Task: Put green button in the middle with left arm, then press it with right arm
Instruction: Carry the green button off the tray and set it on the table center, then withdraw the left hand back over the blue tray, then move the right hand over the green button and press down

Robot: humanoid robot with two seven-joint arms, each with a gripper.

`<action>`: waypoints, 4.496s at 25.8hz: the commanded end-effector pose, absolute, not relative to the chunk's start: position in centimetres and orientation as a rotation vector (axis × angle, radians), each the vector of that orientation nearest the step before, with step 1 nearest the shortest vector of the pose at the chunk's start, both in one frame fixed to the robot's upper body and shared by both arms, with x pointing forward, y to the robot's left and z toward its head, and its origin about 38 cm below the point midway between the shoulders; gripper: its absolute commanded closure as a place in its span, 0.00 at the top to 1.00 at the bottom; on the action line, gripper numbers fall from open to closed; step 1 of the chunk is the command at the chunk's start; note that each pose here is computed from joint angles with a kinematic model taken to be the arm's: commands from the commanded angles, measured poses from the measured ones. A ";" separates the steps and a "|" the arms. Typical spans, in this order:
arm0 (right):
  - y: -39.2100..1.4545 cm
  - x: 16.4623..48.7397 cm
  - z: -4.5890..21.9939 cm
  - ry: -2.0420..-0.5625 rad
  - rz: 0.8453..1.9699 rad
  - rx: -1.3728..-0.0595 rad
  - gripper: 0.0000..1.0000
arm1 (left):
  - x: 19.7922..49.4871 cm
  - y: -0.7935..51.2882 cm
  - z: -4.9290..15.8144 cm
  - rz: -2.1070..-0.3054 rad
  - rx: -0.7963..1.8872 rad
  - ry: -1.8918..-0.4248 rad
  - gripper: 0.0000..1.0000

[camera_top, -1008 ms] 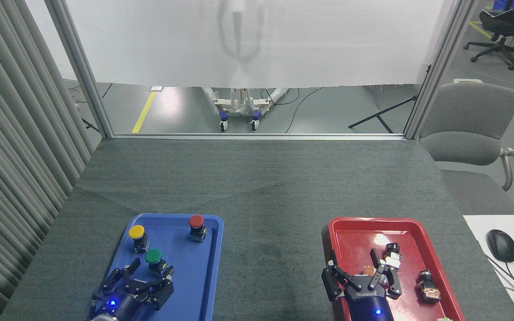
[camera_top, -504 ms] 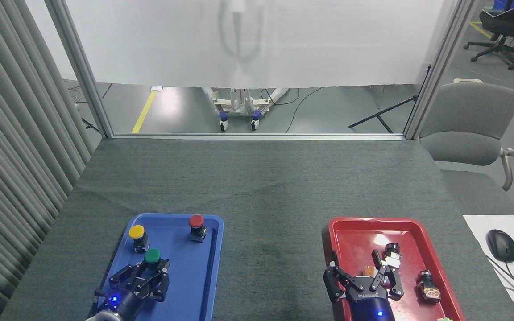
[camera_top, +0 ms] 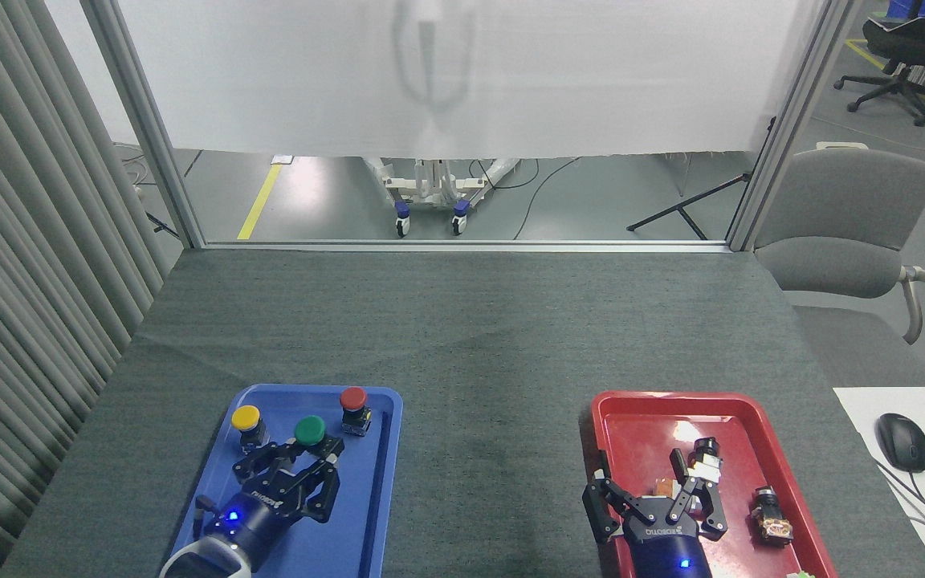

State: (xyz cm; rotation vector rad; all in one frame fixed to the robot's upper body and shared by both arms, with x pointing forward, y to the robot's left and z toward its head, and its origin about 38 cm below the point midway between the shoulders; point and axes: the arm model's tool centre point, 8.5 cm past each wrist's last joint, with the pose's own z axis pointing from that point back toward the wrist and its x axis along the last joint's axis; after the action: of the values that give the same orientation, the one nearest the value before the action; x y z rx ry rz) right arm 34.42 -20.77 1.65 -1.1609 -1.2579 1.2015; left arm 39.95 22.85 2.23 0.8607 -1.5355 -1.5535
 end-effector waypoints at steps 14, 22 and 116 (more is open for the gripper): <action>-21.6 33.7 1.1 -1.239 1.206 -1.159 1.00 | 41.0 3.1 -0.5 -1.855 0.735 -1.528 0.00; -21.6 33.6 1.1 -1.237 1.205 -1.155 1.00 | 40.4 3.1 -2.3 -1.886 0.732 -1.460 0.04; -15.6 36.3 2.4 -1.441 1.240 -1.141 1.00 | 33.2 32.8 6.0 -1.378 1.315 -1.201 1.00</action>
State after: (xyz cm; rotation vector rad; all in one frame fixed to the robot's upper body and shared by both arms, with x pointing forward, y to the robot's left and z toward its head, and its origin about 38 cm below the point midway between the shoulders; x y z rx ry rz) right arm 37.03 -13.93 2.73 -1.1019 -1.4524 1.2747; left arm 33.23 32.72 5.97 1.3106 -1.2023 -1.3813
